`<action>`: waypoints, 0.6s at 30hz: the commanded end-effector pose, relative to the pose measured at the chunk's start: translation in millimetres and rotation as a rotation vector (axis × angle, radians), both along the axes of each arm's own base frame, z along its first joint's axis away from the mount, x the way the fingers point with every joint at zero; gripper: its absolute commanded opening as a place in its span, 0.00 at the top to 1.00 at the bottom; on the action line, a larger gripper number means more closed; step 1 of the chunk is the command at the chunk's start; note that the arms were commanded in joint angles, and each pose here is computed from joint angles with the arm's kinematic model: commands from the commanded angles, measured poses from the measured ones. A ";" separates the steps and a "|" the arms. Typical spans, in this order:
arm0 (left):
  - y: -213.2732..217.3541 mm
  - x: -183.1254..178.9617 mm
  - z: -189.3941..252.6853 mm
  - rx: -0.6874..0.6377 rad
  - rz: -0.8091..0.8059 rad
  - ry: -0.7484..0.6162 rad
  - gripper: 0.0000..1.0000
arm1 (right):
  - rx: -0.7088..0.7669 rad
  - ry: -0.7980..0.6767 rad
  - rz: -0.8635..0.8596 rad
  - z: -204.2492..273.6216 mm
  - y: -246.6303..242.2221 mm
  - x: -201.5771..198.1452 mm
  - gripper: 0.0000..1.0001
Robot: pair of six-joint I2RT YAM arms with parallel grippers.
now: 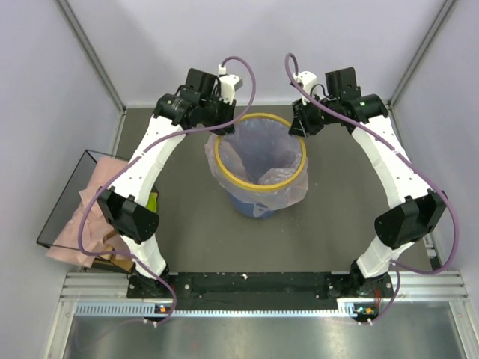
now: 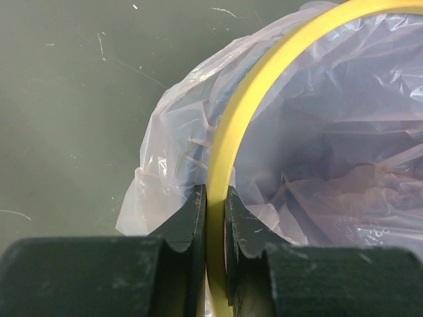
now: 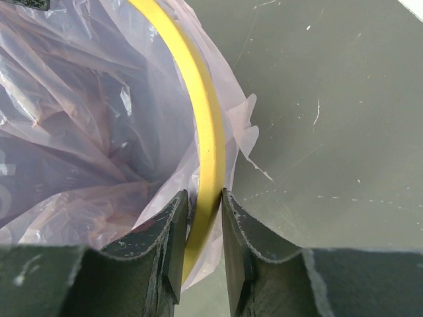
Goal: Put the trash bags into the trash bin
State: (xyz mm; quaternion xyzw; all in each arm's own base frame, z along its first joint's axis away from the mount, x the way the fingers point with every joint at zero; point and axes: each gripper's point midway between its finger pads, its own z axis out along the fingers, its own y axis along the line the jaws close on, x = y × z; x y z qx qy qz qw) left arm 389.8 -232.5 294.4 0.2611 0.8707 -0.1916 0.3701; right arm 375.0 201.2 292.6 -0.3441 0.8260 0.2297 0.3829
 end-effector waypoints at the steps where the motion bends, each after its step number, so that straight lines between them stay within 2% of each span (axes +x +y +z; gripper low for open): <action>1: 4.2 8.5 5.8 0.001 0.011 -0.049 0.83 | 0.000 -0.013 0.001 2.2 -0.6 2.2 0.73; 4: 4.4 6.3 8.5 -0.016 0.005 -0.046 0.73 | 0.009 -0.014 -0.006 5.8 -0.4 2.7 0.68; 6: 4.4 3.9 14.1 -0.029 -0.002 -0.054 0.67 | 0.009 -0.024 -0.005 10.3 -0.7 1.8 0.61; 8: 6.1 2.9 23.6 -0.052 -0.004 -0.073 0.57 | 0.004 -0.027 -0.006 11.9 -2.2 1.3 0.60; 10: 9.7 3.2 29.5 -0.054 0.006 -0.093 0.51 | 0.002 -0.033 -0.007 13.3 -2.8 1.4 0.61; 12: 14.8 5.2 32.8 -0.044 0.022 -0.109 0.49 | 0.002 -0.029 -0.002 11.3 -1.5 1.8 0.66; 18: 27.1 6.1 29.5 -0.009 0.048 -0.114 0.43 | 0.007 -0.016 -0.008 9.3 -0.9 2.8 0.66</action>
